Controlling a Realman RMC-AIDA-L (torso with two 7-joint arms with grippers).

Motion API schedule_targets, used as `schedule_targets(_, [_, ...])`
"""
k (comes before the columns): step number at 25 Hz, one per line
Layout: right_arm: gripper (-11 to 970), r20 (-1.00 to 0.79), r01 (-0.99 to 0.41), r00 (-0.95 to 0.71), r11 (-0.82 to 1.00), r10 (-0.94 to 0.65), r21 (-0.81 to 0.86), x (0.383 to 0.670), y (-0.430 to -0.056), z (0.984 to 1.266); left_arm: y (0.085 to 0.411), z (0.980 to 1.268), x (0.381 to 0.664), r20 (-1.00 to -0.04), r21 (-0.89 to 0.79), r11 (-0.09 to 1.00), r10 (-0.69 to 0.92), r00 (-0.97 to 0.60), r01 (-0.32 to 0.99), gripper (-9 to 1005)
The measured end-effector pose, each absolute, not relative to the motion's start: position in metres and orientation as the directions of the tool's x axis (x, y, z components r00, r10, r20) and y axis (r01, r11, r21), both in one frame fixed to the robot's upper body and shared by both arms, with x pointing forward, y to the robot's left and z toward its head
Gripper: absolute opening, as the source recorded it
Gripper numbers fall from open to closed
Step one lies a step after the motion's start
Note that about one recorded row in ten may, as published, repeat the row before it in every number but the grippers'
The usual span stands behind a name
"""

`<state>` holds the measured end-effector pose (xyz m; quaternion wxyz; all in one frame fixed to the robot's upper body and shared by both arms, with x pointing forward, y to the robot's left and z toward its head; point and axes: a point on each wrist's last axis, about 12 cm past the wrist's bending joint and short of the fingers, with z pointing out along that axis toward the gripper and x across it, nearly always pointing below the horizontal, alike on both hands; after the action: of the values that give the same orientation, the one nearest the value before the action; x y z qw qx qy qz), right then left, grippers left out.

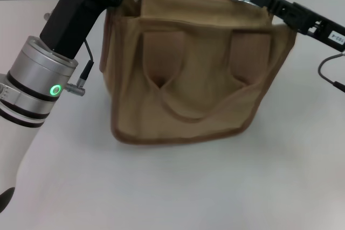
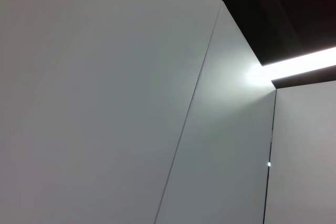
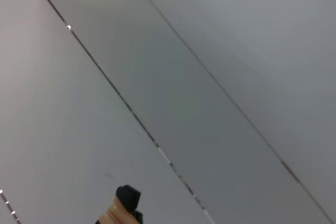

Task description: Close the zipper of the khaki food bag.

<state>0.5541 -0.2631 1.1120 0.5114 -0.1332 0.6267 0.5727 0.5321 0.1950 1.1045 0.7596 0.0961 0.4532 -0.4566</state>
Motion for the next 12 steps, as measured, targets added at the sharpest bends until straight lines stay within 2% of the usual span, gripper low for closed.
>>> schedule_targets(12, [45, -0.778, -0.715, -0.405, 0.365, 0.480, 0.597, 0.545, -0.287, 1.107, 0.203, 1.101, 0.532, -0.781, -0.272, 0.597, -0.595, 0.189, 0.755, 177])
